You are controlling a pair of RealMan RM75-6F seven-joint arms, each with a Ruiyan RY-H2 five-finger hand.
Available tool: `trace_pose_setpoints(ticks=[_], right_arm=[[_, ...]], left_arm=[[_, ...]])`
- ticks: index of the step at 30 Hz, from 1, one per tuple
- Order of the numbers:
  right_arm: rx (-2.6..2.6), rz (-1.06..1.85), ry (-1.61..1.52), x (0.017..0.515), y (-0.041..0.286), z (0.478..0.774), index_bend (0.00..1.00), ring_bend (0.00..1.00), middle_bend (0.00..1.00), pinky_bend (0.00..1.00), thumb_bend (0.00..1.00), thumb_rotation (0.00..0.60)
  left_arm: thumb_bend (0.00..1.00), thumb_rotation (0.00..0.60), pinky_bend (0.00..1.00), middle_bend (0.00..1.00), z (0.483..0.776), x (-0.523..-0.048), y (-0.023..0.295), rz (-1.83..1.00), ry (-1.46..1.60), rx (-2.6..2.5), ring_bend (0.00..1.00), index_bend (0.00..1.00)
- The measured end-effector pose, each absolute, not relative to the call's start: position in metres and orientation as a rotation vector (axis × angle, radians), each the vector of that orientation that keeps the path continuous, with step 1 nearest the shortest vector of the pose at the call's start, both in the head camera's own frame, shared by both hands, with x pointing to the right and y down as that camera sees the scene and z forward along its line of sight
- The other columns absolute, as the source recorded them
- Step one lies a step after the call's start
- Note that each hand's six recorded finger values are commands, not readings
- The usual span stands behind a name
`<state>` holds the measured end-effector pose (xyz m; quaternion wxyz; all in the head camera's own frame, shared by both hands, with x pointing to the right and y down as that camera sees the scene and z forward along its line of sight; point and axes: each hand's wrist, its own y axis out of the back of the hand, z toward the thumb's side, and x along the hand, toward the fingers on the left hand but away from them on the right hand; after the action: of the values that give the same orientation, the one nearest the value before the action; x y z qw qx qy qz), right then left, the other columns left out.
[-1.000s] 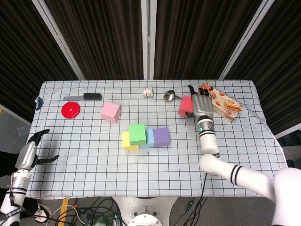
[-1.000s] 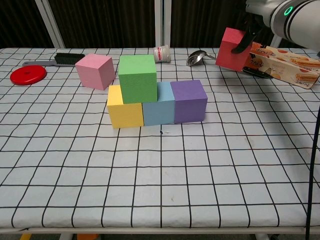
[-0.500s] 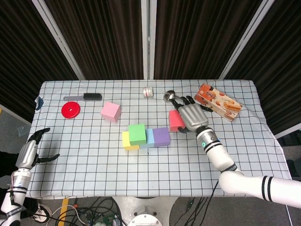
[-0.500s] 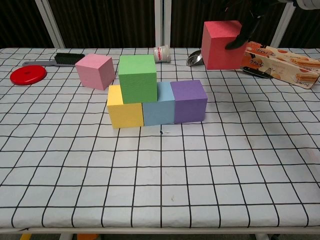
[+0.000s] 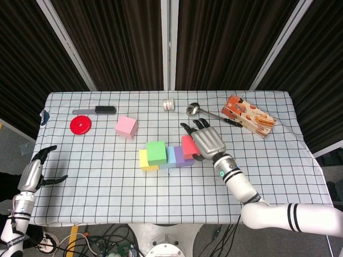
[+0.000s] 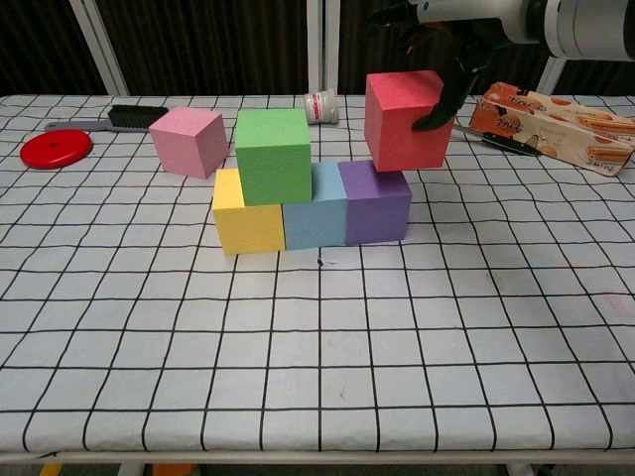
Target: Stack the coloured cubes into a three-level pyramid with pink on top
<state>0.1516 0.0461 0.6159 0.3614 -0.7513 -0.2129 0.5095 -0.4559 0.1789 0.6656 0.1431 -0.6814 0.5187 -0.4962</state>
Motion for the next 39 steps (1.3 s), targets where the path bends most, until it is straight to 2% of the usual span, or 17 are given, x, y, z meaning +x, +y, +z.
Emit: trace_pose_setpoints(ticks=[8, 39], right_arm=[[-1.923, 1.333, -0.577, 0.138, 0.056, 0.624, 0.00, 0.07, 0.52, 0.00, 0.28, 0.600], [-1.908, 1.340, -0.559, 0.090, 0.065, 0.634, 0.00, 0.08, 0.52, 0.00, 0.29, 0.600]], left_arm=[[0.09, 0.600, 0.09, 0.12, 0.666, -0.460, 0.179, -1.428, 1.512, -1.971, 0.06, 0.12], [0.09, 0.600, 0.09, 0.12, 0.657, -0.462, 0.179, -1.359, 1.510, -1.967, 0.06, 0.12]])
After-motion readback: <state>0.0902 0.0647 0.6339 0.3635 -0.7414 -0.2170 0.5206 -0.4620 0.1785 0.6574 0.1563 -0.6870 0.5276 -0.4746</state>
